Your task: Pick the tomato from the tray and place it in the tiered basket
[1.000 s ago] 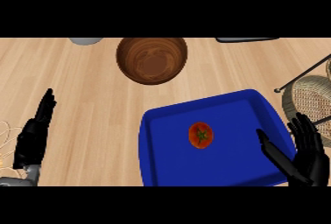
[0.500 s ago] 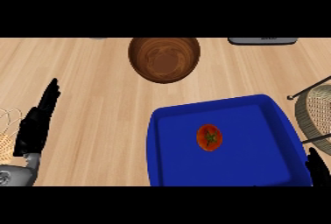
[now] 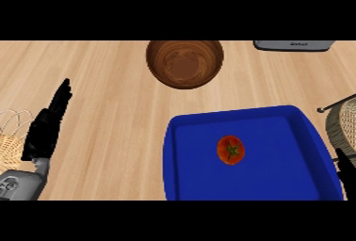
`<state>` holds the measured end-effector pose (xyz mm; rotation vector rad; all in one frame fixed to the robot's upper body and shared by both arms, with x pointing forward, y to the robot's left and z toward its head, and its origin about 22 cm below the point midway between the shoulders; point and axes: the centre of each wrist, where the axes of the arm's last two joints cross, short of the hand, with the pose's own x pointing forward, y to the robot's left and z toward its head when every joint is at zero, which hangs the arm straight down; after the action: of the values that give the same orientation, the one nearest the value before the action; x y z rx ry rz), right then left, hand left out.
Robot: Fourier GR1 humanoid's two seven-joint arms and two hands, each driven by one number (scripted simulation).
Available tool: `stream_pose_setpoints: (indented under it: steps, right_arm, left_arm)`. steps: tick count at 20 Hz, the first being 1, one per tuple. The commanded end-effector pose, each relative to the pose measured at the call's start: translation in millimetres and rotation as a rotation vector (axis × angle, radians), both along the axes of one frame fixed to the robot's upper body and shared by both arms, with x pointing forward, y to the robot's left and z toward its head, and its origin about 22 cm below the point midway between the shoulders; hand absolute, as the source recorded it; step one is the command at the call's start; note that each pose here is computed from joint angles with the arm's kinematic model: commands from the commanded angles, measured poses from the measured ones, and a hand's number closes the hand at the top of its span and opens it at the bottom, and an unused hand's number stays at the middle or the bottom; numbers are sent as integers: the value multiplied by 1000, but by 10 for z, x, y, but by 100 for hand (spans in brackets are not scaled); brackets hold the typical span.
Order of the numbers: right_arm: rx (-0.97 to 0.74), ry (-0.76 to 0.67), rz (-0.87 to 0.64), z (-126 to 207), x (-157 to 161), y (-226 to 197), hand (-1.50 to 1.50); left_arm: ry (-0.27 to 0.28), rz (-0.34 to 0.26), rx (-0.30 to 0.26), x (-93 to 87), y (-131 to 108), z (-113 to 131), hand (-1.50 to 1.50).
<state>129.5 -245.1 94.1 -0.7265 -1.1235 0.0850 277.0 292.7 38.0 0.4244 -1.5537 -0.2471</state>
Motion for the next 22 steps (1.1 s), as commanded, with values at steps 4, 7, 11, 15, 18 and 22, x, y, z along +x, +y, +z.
stream_pose_setpoints:
  steps: [4,7,11,15,18,22]
  right_arm:
    - [20,193,-19,381,399,314,-150]
    - [-5,258,-9,161,626,519,-150]
    - [-23,324,3,154,498,649,-150]
    - [-34,330,11,166,728,764,-150]
    - [-34,321,26,91,650,959,-150]
    - [-127,346,17,73,715,1062,-150]
  left_arm:
    - [3,-22,-8,73,-79,-35,0]
    - [4,-1,-3,81,-93,-23,0]
    - [7,11,21,114,94,26,0]
    - [9,11,-2,4,25,8,0]
    - [19,19,-13,15,-42,-175,0]
    - [12,28,-5,109,-101,-36,0]
